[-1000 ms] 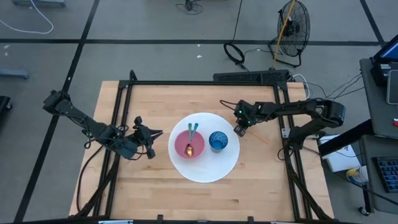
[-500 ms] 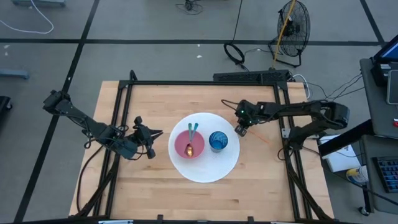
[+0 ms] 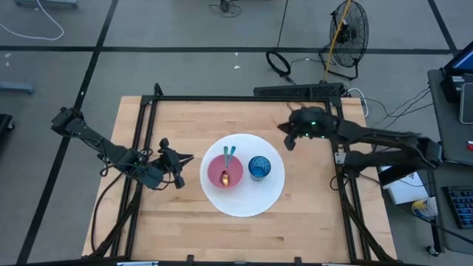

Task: Pick & Place Utensil
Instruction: Put the orange straw into the blue glass

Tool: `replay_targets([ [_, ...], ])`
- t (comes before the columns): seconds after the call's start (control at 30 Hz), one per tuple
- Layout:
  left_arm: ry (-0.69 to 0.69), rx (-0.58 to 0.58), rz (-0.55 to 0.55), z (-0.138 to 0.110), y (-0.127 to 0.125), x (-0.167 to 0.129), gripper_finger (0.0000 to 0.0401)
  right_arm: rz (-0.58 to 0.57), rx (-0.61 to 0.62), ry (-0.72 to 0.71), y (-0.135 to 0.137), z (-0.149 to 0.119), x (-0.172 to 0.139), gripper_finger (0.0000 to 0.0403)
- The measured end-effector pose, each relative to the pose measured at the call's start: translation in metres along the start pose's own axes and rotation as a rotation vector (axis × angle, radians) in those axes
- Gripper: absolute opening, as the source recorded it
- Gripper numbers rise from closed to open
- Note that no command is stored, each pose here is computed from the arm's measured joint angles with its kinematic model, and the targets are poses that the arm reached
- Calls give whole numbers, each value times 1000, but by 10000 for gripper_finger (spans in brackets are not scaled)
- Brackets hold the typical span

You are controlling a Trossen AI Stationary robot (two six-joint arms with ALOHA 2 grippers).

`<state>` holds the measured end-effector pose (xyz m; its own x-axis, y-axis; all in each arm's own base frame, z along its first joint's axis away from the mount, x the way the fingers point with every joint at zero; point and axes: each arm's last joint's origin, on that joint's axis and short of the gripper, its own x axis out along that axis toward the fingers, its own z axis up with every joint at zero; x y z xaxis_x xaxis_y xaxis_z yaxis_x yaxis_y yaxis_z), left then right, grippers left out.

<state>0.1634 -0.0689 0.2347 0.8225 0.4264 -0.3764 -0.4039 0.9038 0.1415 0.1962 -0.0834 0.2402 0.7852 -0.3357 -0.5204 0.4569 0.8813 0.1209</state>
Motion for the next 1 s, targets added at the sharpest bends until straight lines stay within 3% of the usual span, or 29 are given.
replay_targets([
  [0.23, 0, -11, 0, 0, 0, 0, 37, 67, -56, -399, 8, 35, -39, 6],
  [0.47, 0, -13, 0, 0, 0, 0, 37, 230, -60, -638, 27, 53, -55, 6],
  [0.73, 0, -15, 0, 0, 0, 0, 37, 393, -92, -753, 60, 58, -50, 6],
  [1.0, -1, -17, 0, 0, 0, 0, 37, 510, -145, -758, 90, 51, -43, 6],
])
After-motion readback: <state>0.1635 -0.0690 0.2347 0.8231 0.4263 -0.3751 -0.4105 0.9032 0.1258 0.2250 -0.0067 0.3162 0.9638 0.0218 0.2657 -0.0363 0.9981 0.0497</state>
